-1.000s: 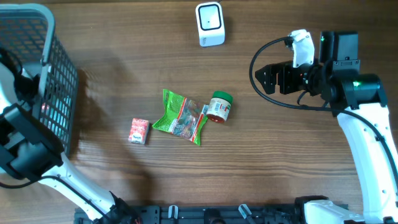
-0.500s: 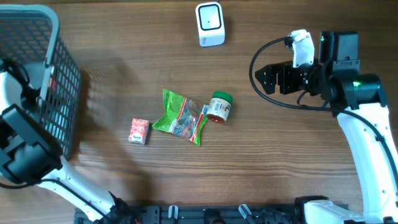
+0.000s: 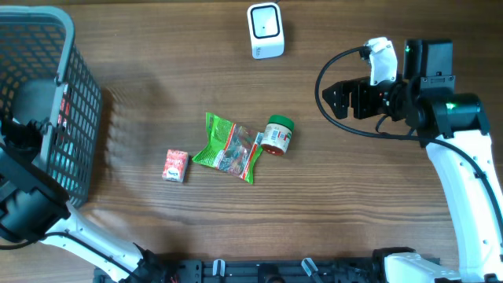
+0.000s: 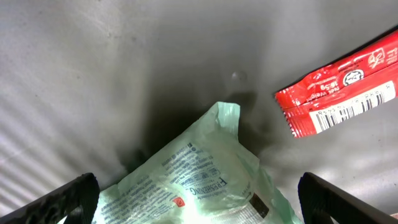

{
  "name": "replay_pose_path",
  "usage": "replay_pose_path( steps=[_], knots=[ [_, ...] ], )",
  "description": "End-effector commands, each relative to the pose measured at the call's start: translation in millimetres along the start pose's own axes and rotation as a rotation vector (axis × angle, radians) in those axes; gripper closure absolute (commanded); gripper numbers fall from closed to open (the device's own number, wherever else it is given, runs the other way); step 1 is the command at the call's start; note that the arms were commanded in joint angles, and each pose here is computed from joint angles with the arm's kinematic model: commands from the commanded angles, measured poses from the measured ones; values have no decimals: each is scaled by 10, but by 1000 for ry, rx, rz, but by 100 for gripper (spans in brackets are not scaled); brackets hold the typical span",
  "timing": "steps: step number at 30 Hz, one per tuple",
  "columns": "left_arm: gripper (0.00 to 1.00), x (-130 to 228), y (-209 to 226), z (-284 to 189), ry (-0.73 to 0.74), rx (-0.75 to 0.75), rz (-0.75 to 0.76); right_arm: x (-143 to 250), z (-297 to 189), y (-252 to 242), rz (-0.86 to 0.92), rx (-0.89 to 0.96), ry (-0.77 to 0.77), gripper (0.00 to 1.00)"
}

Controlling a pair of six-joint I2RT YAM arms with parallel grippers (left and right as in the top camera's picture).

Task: Scan the item barcode
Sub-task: 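Reach the left gripper into the basket and grasp the mint-green packet, then carry the mint-green packet out and drop it beside the red packet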

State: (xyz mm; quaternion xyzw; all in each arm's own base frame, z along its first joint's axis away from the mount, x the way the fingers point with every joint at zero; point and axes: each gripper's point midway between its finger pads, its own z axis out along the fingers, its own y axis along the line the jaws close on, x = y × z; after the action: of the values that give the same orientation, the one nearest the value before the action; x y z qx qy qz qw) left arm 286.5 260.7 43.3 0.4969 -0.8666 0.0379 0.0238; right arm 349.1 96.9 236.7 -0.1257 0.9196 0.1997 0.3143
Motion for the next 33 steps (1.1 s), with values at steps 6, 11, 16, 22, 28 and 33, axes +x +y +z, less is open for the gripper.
replay_pose_path(
  steps=[6,11,16,22,28,33],
  knots=[
    [0,103,-76,171,-25,-35,65,-66,-32,42,-10,-13,-17,0],
    [59,115,-89,235,-29,-32,66,-66,-32,42,-10,-13,-17,0],
    [80,-9,-172,-4,-72,-2,67,-66,-32,42,-10,-13,-17,0],
    [96,-231,-329,-787,-201,54,76,-66,-32,42,-10,-12,-17,0],
    [96,-288,-420,-1765,-418,131,51,-66,-32,42,-10,-12,-17,0],
    [96,201,-707,-2637,-533,399,89,-66,-32,42,-10,-13,-17,0]
  ],
)
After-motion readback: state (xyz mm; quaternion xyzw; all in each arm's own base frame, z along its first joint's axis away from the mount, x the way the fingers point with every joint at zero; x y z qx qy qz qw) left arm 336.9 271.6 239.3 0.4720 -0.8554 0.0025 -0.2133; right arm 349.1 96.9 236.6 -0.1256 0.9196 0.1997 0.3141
